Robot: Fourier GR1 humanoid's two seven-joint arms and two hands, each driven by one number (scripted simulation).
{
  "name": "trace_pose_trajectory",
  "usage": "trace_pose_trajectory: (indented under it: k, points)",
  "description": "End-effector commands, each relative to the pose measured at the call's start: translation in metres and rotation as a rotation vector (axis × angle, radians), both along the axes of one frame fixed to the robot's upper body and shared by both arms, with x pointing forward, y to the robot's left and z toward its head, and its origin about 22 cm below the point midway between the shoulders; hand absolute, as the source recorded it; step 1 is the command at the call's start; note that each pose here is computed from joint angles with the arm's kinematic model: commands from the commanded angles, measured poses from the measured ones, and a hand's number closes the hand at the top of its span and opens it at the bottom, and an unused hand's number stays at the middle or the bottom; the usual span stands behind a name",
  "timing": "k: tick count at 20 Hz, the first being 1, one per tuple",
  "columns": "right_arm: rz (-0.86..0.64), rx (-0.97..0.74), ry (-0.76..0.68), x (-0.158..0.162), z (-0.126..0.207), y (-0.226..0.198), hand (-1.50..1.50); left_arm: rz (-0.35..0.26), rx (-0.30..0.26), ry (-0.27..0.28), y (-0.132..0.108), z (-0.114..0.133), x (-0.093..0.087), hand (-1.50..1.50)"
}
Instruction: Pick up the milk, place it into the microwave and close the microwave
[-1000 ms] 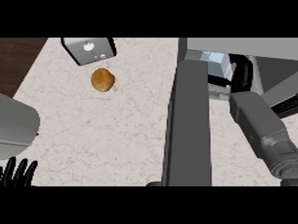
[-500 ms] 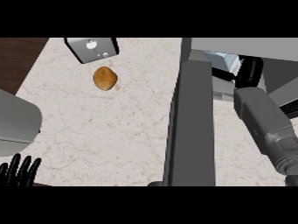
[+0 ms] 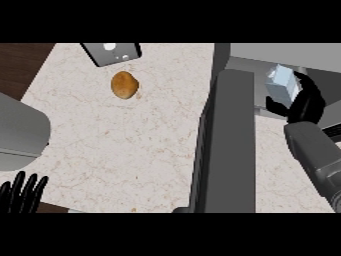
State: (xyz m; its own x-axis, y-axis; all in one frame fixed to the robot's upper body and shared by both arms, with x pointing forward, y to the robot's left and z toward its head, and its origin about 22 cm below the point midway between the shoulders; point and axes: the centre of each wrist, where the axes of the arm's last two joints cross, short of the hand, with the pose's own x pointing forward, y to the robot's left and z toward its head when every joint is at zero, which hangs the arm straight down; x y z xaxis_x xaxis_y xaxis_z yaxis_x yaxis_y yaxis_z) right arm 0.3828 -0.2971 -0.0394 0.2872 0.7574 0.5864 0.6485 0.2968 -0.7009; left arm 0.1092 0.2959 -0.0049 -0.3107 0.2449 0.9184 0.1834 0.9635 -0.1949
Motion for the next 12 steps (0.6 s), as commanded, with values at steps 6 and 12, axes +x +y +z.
trace_pose_trajectory:
  k: [6,12]
  points:
    - [0.367,-0.070,0.019,0.021,0.011,0.067,-1.50,0.003,0.006,0.022,-0.001,-0.006,0.011,-1.50]
    - [0.467,-0.018,0.062,0.025,0.015,0.079,-1.50,-0.009,0.018,0.019,-0.002,-0.005,0.011,-1.50]
